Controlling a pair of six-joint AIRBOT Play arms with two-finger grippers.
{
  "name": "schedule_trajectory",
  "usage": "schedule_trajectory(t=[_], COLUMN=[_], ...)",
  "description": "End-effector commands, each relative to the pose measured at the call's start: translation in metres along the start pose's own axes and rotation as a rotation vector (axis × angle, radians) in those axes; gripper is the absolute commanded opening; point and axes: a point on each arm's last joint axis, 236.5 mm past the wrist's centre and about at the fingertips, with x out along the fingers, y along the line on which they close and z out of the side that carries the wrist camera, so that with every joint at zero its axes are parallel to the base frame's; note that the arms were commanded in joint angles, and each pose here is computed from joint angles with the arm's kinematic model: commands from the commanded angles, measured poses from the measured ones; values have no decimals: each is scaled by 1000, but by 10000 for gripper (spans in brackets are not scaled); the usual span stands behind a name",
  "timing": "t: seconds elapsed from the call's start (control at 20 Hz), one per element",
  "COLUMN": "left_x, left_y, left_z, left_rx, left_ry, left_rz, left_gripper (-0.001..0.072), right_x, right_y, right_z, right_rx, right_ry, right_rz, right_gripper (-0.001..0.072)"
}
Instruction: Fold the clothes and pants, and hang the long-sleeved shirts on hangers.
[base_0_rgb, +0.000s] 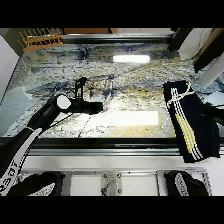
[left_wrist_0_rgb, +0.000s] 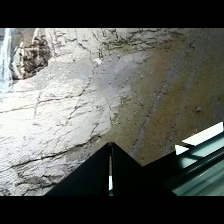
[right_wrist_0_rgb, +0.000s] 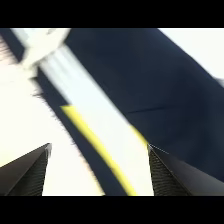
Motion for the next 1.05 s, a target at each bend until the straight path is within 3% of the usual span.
schedule_trajectory(t=[0.0,0.35,0.4,0.45,0.5,1.0], left_x=[0,0,0,0,0,0], left_y=[0,0,0,0,0,0], left_z=[0,0,0,0,0,0], left_rx=[1,1,1,1,1,1], left_ry=[-1,-1,-1,-1,-1,-1], left_rz=[0,0,0,0,0,0], left_gripper=[8,8,8,8,8,8], right_x=[11,18,18,18,18,18], right_y=[106,169,169,169,169,169], right_z=[-39,-89,-89,-89,-89,-89], right_rx=[-191,-371,-369,-369,-368,-365], right_ry=[96,225,226,225,225,225], right_rz=[253,375,376,376,376,376], right_gripper=[653,644,485,174,13,7])
